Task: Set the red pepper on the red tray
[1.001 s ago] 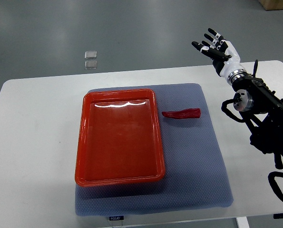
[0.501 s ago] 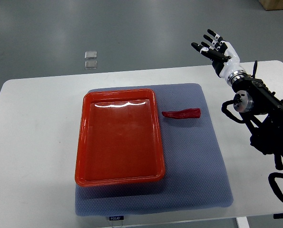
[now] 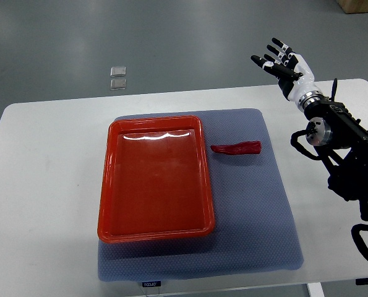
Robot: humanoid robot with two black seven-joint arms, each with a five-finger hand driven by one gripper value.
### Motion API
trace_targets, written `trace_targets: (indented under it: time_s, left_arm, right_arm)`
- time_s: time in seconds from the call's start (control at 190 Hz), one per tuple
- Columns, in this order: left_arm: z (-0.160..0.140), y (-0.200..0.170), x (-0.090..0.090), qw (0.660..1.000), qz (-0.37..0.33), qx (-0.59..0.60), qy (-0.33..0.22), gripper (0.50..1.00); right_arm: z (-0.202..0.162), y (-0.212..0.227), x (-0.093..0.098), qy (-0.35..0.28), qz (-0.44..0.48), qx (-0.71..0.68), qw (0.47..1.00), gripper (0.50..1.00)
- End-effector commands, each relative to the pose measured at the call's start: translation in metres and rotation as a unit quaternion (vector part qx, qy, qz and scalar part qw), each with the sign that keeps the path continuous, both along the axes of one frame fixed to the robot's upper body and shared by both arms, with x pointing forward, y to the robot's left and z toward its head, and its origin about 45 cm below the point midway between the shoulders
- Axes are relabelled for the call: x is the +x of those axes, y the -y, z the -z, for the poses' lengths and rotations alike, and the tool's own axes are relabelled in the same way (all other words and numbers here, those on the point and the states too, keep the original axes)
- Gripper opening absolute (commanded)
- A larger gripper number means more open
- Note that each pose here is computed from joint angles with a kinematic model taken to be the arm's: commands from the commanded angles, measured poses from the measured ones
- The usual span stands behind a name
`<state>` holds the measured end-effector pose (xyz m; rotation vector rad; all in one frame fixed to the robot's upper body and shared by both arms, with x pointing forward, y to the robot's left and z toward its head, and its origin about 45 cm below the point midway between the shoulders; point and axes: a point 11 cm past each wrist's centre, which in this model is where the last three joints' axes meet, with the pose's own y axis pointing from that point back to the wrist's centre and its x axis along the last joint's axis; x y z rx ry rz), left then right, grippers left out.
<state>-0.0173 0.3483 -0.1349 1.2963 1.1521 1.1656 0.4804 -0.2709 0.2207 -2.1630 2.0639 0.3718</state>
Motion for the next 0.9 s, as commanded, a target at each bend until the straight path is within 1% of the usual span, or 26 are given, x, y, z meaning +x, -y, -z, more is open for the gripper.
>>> trace_targets:
  time_s: [0.0, 0.311, 0.416, 0.59, 0.801, 0.896]
  left_arm:
    - [0.0, 0.0, 0.0, 1.0, 0.0, 0.0, 0.0, 1.0]
    - [0.0, 0.0, 0.0, 1.0, 0.0, 0.0, 0.0, 1.0]
    - [0.0, 0.0, 0.0, 1.0, 0.0, 0.0, 0.0, 1.0]
    - [0.0, 0.0, 0.0, 1.0, 0.0, 0.0, 0.001, 1.0]
    - [0.0, 0.0, 0.0, 1.0, 0.0, 0.0, 0.0, 1.0]
    - [0.0, 0.0, 0.0, 1.0, 0.0, 0.0, 0.0, 1.0]
  right_arm:
    - [-0.001, 0.003, 0.0, 0.001, 0.002, -0.003, 1.0, 0.915]
    - [0.0, 0.004, -0.002, 0.0, -0.015, -0.037, 0.999, 0.915]
    - [0.002, -0.003, -0.003, 0.0, -0.033, -0.067, 0.997, 0.913]
    - [-0.008, -0.018, -0.001, 0.019, -0.063, -0.116, 0.991, 0.913]
    - [-0.027, -0.018, 0.006, 0.041, -0.117, -0.234, 0.964, 0.913]
    - [-0.023, -0.02, 0.003, 0.044, -0.141, -0.274, 0.95, 0.913]
